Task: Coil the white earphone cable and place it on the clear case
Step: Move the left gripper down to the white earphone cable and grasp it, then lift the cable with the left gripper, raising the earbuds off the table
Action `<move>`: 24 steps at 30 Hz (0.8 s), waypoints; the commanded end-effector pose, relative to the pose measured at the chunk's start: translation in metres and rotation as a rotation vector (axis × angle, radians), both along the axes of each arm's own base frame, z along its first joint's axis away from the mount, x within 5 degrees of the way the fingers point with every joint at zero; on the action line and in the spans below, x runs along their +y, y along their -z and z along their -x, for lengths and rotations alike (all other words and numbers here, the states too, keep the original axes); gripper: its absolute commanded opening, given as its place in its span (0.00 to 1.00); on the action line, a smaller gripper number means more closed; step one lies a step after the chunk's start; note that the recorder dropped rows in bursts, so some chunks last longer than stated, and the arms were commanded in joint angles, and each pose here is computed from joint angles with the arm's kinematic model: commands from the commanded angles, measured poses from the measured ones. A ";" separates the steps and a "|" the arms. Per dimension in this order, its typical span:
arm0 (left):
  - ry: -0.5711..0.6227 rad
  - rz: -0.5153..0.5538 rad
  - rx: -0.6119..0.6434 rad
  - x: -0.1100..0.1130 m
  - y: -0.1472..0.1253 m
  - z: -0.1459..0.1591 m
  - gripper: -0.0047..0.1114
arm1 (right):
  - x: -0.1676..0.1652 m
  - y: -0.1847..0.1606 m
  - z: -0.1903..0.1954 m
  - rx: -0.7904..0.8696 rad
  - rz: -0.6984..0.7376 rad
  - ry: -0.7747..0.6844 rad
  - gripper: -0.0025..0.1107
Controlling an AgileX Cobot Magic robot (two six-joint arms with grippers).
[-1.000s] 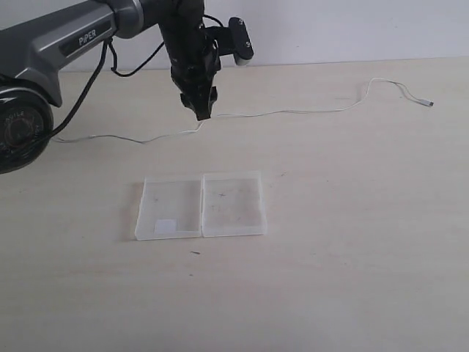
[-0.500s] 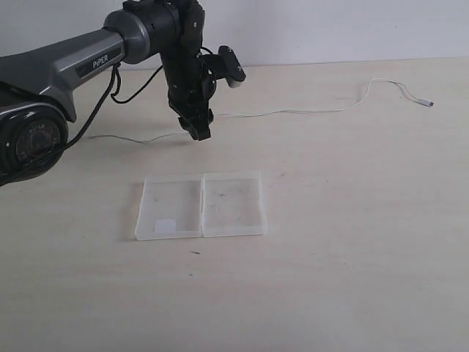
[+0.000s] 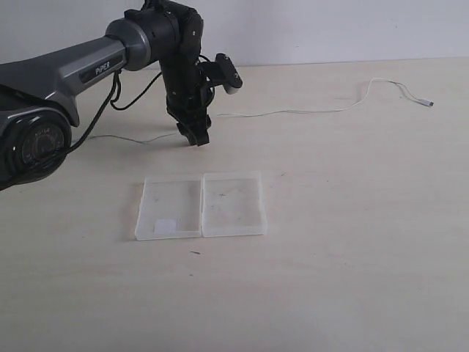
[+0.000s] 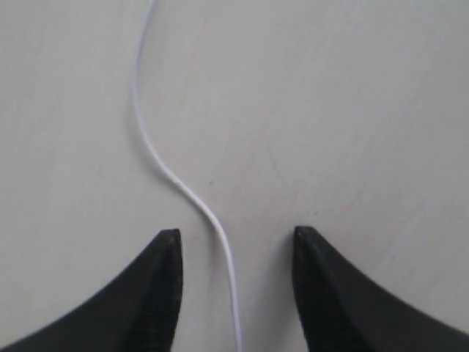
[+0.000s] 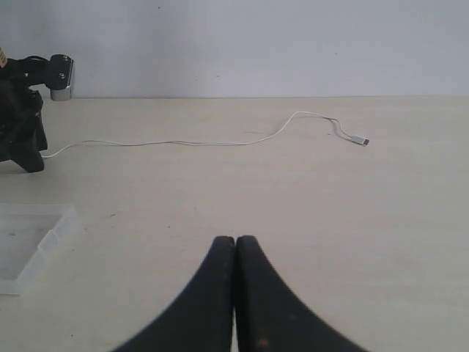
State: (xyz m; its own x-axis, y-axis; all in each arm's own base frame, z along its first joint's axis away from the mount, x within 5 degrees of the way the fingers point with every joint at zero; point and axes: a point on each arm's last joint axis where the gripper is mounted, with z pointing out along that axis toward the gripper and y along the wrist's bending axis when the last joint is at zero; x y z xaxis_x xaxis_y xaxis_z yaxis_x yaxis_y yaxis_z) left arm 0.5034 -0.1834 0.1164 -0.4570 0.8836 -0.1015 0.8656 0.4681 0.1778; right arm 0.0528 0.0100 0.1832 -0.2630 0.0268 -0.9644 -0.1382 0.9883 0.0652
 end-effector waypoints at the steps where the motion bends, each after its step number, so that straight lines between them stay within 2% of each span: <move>1: -0.009 0.005 -0.005 0.000 0.001 -0.001 0.32 | -0.001 0.000 0.000 -0.015 0.004 0.007 0.02; 7: -0.005 -0.005 -0.005 0.001 0.001 -0.001 0.05 | -0.001 0.000 0.000 -0.015 0.004 0.007 0.02; 12: -0.012 -0.010 -0.045 0.003 -0.018 -0.002 0.04 | -0.001 0.000 0.000 -0.015 0.004 0.007 0.02; 17: -0.074 0.057 -0.158 0.003 -0.069 -0.001 0.04 | -0.001 0.000 0.000 -0.015 0.004 0.007 0.02; 21: -0.121 0.123 -0.258 0.005 -0.125 0.008 0.04 | -0.001 0.000 0.000 -0.015 0.004 0.007 0.02; 24: -0.133 0.187 -0.286 0.005 -0.157 0.018 0.04 | -0.001 0.000 0.000 -0.015 0.004 0.007 0.02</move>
